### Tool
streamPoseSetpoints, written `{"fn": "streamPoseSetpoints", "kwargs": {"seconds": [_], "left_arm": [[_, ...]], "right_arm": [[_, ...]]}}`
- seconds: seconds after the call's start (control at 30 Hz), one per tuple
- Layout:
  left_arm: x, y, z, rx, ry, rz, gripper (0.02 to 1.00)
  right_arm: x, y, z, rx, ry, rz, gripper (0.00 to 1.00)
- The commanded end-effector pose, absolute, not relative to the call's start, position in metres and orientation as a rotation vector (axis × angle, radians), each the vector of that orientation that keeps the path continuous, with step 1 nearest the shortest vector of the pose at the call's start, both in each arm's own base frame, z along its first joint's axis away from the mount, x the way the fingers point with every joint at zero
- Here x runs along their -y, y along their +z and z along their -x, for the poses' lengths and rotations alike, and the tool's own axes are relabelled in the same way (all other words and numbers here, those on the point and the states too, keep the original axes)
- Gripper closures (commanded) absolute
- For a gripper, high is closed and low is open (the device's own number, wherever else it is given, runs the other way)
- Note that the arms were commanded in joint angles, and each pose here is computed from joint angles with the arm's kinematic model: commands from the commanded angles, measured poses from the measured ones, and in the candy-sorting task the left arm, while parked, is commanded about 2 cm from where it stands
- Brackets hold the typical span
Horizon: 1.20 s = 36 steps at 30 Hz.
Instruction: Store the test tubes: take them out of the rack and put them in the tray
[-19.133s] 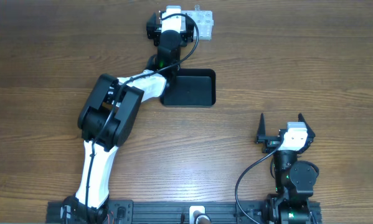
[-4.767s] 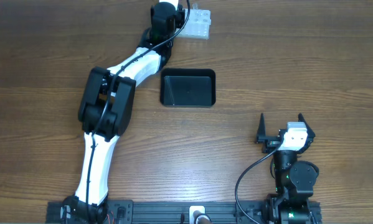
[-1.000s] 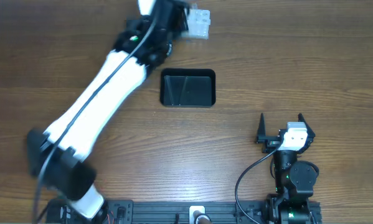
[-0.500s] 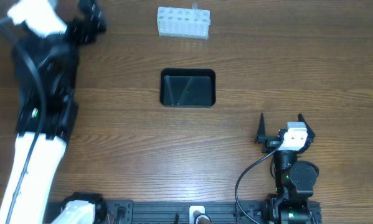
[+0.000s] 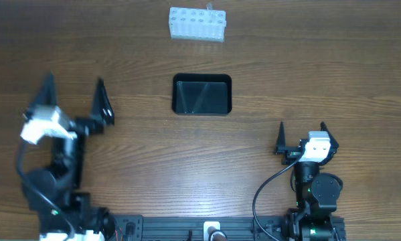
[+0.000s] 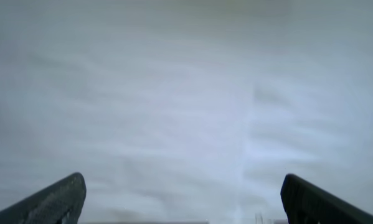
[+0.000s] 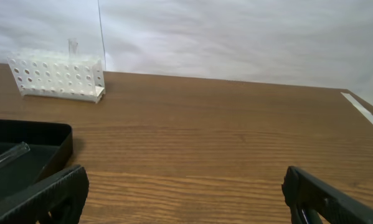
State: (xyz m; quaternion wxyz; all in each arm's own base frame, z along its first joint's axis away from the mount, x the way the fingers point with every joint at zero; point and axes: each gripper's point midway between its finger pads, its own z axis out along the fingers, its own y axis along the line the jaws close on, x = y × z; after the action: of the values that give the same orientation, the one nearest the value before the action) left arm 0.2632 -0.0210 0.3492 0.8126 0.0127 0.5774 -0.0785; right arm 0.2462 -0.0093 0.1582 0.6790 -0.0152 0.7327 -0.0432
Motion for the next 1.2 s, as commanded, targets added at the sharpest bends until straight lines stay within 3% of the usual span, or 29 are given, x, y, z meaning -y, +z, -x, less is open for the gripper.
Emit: {"fn": "streamPoseSetpoints", "kwargs": {"seconds": [0.03, 0.27, 0.63, 0.9, 1.2], "left_arm": [[0.031, 0.311, -0.243, -1.203, -0.186, -0.097, 0.020], [0.033, 0.280, -0.226, -1.170, -0.189, -0.108, 0.023], [0.045, 0.218, -0.238, -1.395, -0.244, -0.126, 0.018], [0.058, 0.214, -0.236, -1.407, -0.289, -0.164, 0.020], [0.038, 0.211, -0.240, -1.423, -0.223, -0.107, 0.018]], "right_arm": [[0.010, 0.156, -0.246, -1.647, -0.099, 0.033, 0.009], [0.010, 0.156, -0.246, -1.647, -0.099, 0.033, 0.009], [0.010, 0.156, -0.246, -1.647, -0.099, 0.033, 0.007], [0.010, 0.156, -0.246, -1.647, -0.099, 0.033, 0.009], [0.010, 0.156, -0.246, -1.647, -0.099, 0.033, 0.007]]}}
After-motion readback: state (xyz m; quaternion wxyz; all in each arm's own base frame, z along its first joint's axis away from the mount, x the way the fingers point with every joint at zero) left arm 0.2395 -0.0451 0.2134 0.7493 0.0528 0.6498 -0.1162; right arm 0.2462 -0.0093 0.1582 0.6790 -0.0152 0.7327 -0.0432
